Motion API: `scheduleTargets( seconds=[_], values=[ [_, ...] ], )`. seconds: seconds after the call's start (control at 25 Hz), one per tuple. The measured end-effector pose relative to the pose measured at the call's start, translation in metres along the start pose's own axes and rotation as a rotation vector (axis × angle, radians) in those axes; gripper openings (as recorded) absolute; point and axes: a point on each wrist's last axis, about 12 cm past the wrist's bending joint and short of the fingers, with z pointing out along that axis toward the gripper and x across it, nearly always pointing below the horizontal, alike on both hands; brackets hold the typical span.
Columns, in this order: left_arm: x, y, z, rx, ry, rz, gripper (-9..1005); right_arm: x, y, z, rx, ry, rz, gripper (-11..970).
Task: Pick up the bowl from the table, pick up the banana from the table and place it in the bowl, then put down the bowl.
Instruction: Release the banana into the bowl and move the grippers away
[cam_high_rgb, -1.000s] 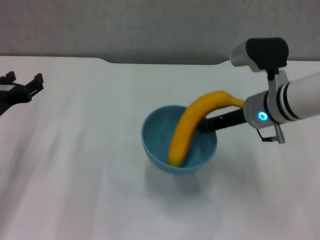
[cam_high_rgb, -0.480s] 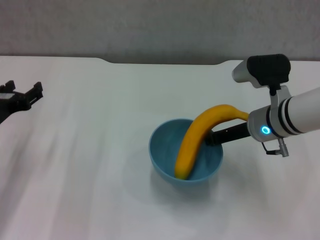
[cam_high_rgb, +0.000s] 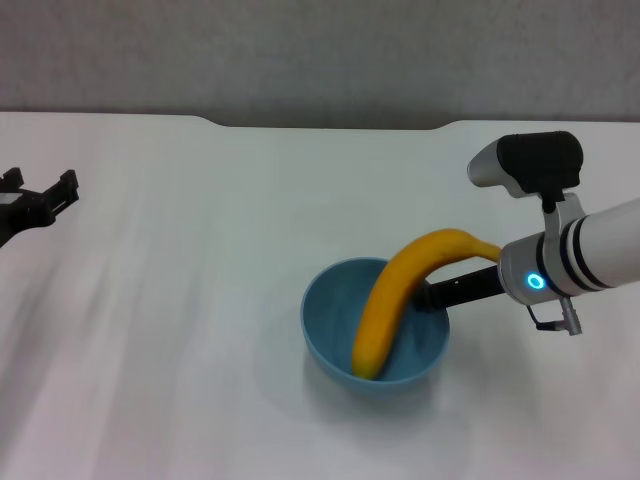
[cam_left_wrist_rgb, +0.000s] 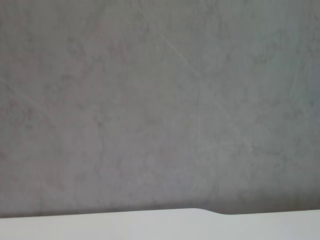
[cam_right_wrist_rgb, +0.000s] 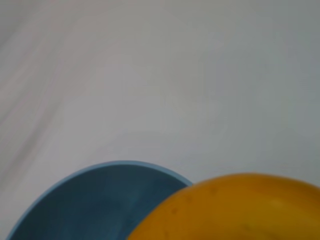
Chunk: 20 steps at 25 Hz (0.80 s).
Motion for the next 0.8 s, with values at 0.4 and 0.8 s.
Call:
scheduleTargets(
  seconds=[0.4,0.8],
  values=[
    [0.0012,0.0000,-0.0005,0.001,-0.002,-0.013,765,-0.0014,-0.0021,-0.0014,0.007,-0.012,-0.003,155],
    [0.0036,-0.0006,-0.0010,0.004,0.006,-0.012,766,-0.0048,-0.0046,-0.0090,0.009,-0.085,-0.049,331]
  ],
)
